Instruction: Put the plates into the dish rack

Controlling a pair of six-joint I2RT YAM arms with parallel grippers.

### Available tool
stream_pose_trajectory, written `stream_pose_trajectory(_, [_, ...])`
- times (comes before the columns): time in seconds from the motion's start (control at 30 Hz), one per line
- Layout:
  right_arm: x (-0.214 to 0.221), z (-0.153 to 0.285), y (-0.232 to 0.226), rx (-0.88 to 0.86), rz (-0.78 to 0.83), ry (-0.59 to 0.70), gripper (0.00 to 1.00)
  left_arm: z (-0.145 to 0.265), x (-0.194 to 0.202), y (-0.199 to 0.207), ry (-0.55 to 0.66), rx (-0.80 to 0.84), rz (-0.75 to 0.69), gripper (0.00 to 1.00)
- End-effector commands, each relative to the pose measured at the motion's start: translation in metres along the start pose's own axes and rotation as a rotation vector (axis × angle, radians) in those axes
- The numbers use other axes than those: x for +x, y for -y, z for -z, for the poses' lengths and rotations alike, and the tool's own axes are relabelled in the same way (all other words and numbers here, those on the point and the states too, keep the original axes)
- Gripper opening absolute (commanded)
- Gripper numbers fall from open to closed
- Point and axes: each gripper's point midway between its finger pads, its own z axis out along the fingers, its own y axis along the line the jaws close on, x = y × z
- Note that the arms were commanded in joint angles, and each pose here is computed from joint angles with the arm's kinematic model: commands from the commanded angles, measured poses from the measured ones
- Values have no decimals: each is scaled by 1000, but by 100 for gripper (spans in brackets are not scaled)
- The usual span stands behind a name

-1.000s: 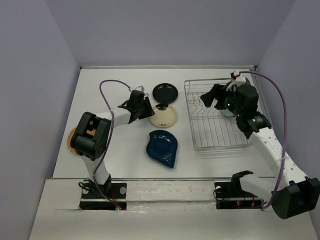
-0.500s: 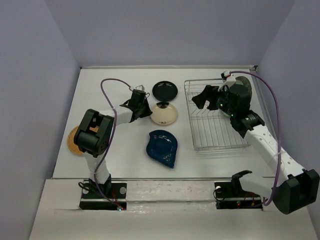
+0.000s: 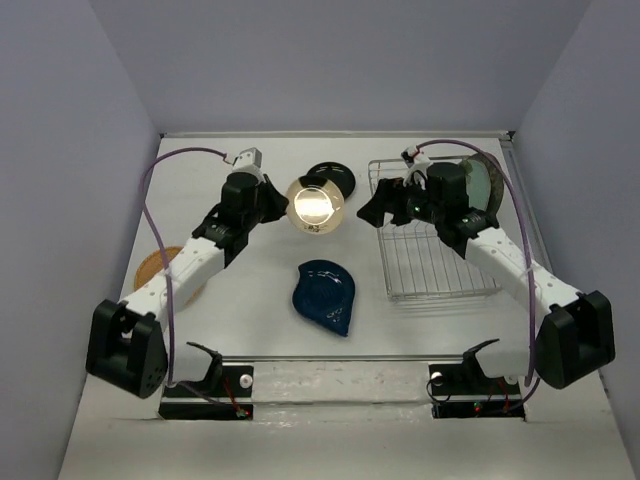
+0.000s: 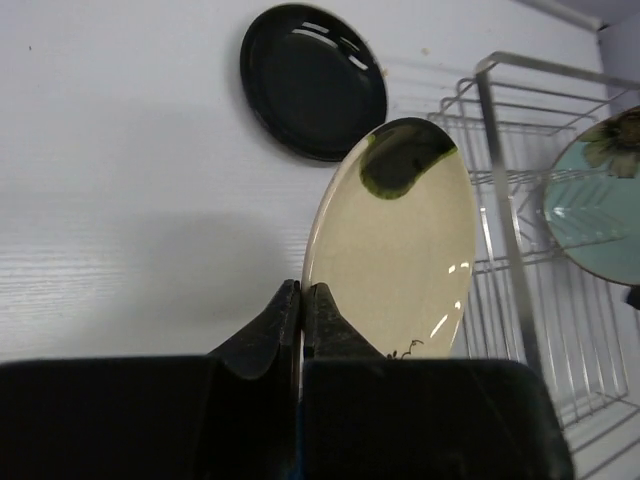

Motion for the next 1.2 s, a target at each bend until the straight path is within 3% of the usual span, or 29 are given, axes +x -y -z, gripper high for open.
stream_pose_trajectory(0.0, [-20, -9, -33, -128, 45, 11, 96, 39, -9, 21, 41, 127, -31, 6])
stream_pose_trajectory(0.2, [-15, -25, -45, -180, 3, -15, 96, 78, -13, 57, 82, 352, -2, 6])
stream_pose_trajectory(0.4, [-15, -28, -65, -286, -49, -11, 84, 96, -12, 76, 85, 473, -26, 6])
stream_pose_trajectory(0.53, [-13, -33, -74, -344, -78, -44, 55, 108, -17, 84, 112, 523, -53, 6])
stream_pose_trajectory(0.57, [-10, -35, -73, -346, -88, -56, 28, 110, -18, 84, 121, 528, -65, 6])
stream_pose_trajectory(0.6, [-11, -35, -73, -344, -90, -54, 14, 114, -20, 85, 134, 530, -72, 6])
stream_pose_trajectory(0.63, [-12, -35, -71, -333, -91, -46, 7, 115, -19, 83, 135, 522, -91, 6])
stream_pose_trajectory(0.67, [-16, -34, -67, -298, -80, -19, 7, 115, -21, 80, 144, 504, -100, 10])
stream_pose_trajectory(0.7, [-21, -32, -64, -272, -71, 1, 7, 114, -19, 76, 135, 484, -110, 28])
stream_pose_trajectory(0.73, [-29, -29, -57, -231, -64, 26, 7, 113, -20, 74, 144, 476, -122, 29])
stream_pose_trajectory(0.77, [-40, -20, -34, -120, -58, 58, 7, 113, -19, 68, 149, 448, -148, 49])
stream_pose_trajectory(0.83, [-60, -2, -8, 17, -26, 95, 7, 113, -17, 61, 154, 417, -163, 66])
stream_pose_trajectory(0.9, [-99, 30, 37, 261, 9, 217, 7, 120, -20, 59, 185, 414, -184, 71])
stream_pose_trajectory(0.97, [-112, 55, 71, 451, 45, 257, 7, 119, -17, 53, 193, 391, -189, 78])
stream_pose_trajectory(1.0, [-116, 81, 105, 672, 85, 272, 7, 120, -16, 55, 192, 391, -201, 80])
stream_pose_trajectory(1.07, [-127, 120, 139, 902, 133, 289, 7, 121, -16, 58, 187, 398, -218, 83])
stream_pose_trajectory(1.17, [-134, 153, 160, 1083, 192, 291, 7, 122, -12, 62, 178, 408, -229, 84])
